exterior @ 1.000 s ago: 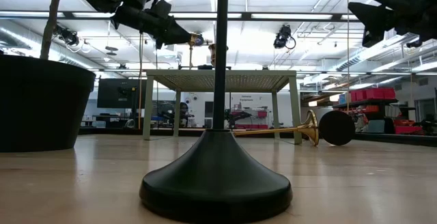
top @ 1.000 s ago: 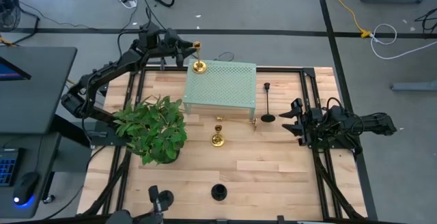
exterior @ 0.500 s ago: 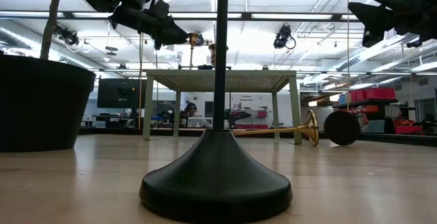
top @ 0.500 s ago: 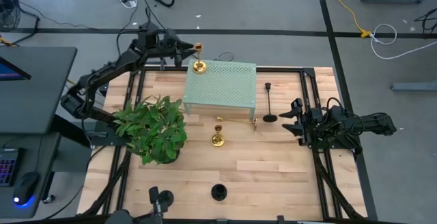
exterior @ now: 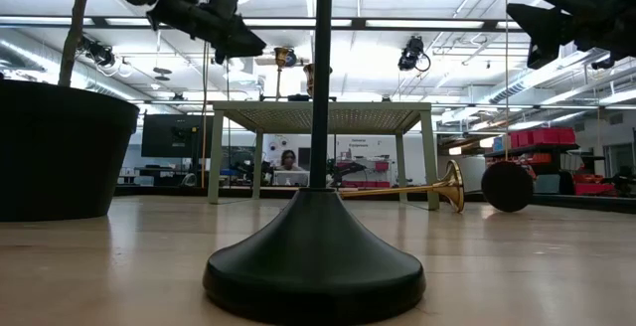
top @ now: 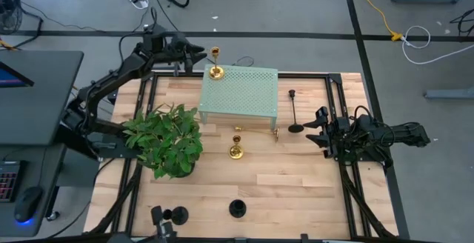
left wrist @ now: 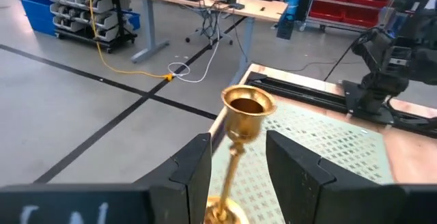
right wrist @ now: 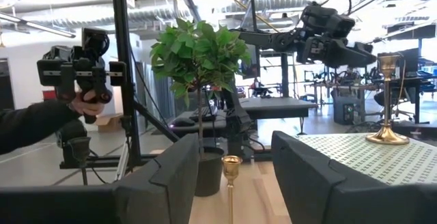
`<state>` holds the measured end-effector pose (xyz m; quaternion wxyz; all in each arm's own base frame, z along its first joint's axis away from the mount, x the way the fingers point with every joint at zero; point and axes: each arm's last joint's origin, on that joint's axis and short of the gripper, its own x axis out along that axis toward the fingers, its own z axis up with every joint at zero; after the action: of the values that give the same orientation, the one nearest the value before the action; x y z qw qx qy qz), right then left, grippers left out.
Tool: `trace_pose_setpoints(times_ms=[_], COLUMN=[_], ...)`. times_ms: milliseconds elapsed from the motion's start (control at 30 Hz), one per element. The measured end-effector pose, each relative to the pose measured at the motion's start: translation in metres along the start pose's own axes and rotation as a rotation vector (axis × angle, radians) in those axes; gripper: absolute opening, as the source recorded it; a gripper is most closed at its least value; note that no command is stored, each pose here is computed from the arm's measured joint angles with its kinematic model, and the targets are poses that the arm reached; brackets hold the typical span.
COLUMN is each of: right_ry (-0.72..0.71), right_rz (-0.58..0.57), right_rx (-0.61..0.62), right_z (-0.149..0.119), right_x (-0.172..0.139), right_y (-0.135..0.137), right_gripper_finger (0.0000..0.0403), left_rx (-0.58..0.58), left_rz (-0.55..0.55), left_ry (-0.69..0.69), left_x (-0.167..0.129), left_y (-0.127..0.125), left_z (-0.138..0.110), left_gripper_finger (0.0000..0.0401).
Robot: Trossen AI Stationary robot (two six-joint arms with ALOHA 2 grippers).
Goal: Pick & Place candle stick holders
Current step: Put the left black candle holder on the shelf
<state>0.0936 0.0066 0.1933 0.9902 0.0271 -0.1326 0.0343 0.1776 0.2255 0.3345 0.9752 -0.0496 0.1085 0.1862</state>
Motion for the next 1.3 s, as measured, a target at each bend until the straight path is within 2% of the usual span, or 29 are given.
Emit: trace_pose_setpoints(times_ms=[233,367,600,800,1033,1200,1300], right_ry=[0.000,0.000,0.022,0.040,0.048,0.048,0.048], right_rz=[0.000,0.000,-0.002,-0.004,-0.004,-0.005,-0.005], right_rx=[0.003,0.051,0.080,0.106,0.106,0.129,0.140], right_z=[0.000,0.000,-0.002,-0.004,-0.005,-0.005,-0.005], right_x=[0.000,0.000,0.000,0.000,0.000,0.000,0.000], right_y=[0.000,0.000,0.000,0.000,0.000,0.000,0.000], right_gripper_finger=[0.0185,0.0185,0.0185,0.0185,0.0185,0.0185,0.0185], left_rx=[-0.045,-0.063,-0.021,0.001,-0.010,-0.038,-0.058], left_rz=[-0.014,-0.038,-0.092,-0.133,-0.208,-0.306,-0.326], left_ry=[0.128,0.200,0.319,0.398,0.384,0.312,0.239], left_x=[-0.014,-0.022,-0.042,-0.073,-0.122,-0.164,-0.192], left_y=[-0.012,-0.022,-0.052,-0.084,-0.120,-0.142,-0.150], left_z=[-0.007,-0.012,-0.015,-0.016,-0.015,-0.016,-0.019], left_gripper_finger=[0.0142,0.0142,0.0141,0.0121,0.0099,0.0092,0.0092])
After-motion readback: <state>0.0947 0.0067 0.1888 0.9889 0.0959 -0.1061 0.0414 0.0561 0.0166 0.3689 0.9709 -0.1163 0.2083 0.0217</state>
